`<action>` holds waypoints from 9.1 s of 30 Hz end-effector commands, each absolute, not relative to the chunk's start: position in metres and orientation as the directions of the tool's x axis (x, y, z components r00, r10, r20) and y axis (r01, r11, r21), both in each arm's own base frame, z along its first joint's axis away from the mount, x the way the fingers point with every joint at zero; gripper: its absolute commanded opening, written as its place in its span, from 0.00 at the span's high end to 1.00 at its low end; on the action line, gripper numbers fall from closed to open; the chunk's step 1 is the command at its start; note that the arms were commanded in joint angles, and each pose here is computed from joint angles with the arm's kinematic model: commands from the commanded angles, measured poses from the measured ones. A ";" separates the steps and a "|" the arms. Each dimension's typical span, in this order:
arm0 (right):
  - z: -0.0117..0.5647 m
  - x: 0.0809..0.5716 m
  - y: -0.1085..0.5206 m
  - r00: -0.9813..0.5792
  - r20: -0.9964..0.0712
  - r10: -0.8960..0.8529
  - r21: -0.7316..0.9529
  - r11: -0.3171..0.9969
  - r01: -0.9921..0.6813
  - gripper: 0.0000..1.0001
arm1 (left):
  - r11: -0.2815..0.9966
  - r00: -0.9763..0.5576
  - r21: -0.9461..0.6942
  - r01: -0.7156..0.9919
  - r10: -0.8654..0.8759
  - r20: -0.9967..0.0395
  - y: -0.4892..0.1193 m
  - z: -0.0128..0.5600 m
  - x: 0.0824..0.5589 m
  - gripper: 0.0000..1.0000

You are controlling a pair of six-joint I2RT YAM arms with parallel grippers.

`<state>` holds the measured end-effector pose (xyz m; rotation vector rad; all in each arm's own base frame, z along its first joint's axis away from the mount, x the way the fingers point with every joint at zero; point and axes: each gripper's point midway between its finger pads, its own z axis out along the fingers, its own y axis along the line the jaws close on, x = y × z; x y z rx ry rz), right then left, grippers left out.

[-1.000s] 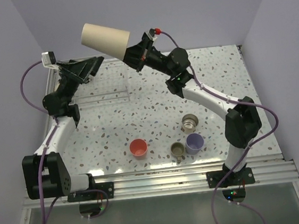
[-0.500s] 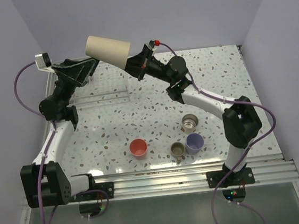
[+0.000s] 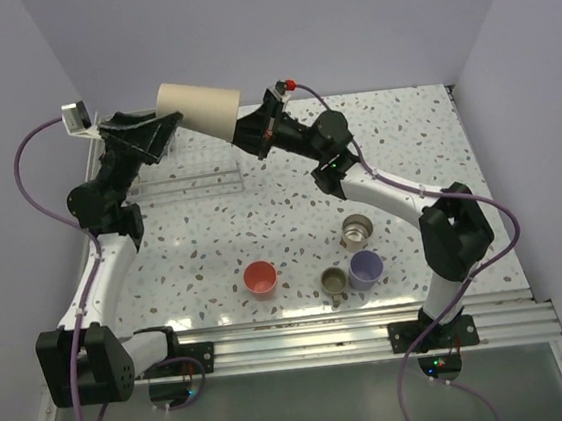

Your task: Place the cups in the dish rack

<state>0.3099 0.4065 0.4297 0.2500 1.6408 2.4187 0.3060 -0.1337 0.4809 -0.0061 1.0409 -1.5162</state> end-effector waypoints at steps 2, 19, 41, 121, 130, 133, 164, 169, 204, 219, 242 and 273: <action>0.448 0.287 0.401 -0.973 -0.033 0.227 0.913 -0.389 -0.122 1.00 | 0.225 -0.166 -0.543 0.809 -0.799 -0.578 -0.128 0.499 0.306 0.00; 0.416 0.294 0.422 -0.975 -0.061 0.212 0.944 -0.305 -0.126 0.75 | 0.258 -0.177 -0.558 0.789 -0.773 -0.609 -0.131 0.499 0.320 1.00; 0.307 0.339 0.253 -0.829 -0.460 0.318 0.736 0.658 -0.156 0.01 | 0.877 -0.097 -0.375 0.301 -0.363 -0.927 -0.044 0.405 0.440 1.00; 0.178 0.289 0.161 -0.879 -0.475 0.040 0.276 0.955 -0.106 0.14 | 0.937 -0.079 -0.287 -0.199 -0.307 -0.948 0.030 0.295 0.475 0.00; 0.130 0.263 0.168 -0.906 -0.424 -0.016 0.220 0.968 -0.120 0.25 | 0.915 -0.127 -0.389 -0.107 -0.400 -0.908 -0.003 0.306 0.428 0.00; 0.118 0.262 0.166 -0.909 -0.415 -0.022 0.199 0.973 -0.114 0.27 | 0.907 -0.173 -0.413 -0.075 -0.420 -0.891 -0.014 0.301 0.407 0.00; 0.185 0.324 0.197 -0.827 -0.559 -0.050 0.091 0.989 -0.121 1.00 | 0.907 -0.171 -0.408 -0.106 -0.421 -0.891 -0.012 0.316 0.336 0.01; 0.298 0.346 0.258 -0.732 -0.677 0.073 0.382 0.885 -0.265 1.00 | 0.902 -0.167 -0.428 0.063 -0.413 -0.895 -0.038 0.346 0.344 0.00; 0.542 0.314 0.345 -0.814 -0.361 0.456 0.846 -0.207 -0.491 1.00 | 0.025 -0.318 -0.504 0.864 -0.748 -0.582 -0.146 0.461 0.294 0.00; 0.505 0.329 0.372 -0.844 -0.325 0.427 0.882 -0.185 -0.434 1.00 | -0.014 -0.341 -0.493 0.870 -0.738 -0.582 -0.157 0.463 0.297 0.01; 0.450 0.341 0.401 -0.869 -0.343 0.356 0.915 -0.081 -0.395 1.00 | 0.056 -0.333 -0.535 0.843 -0.727 -0.601 -0.164 0.451 0.325 0.05; 0.412 0.355 0.405 -0.861 -0.387 0.329 0.918 0.053 -0.392 1.00 | 0.036 -0.381 -0.585 0.811 -0.725 -0.573 -0.178 0.440 0.371 0.91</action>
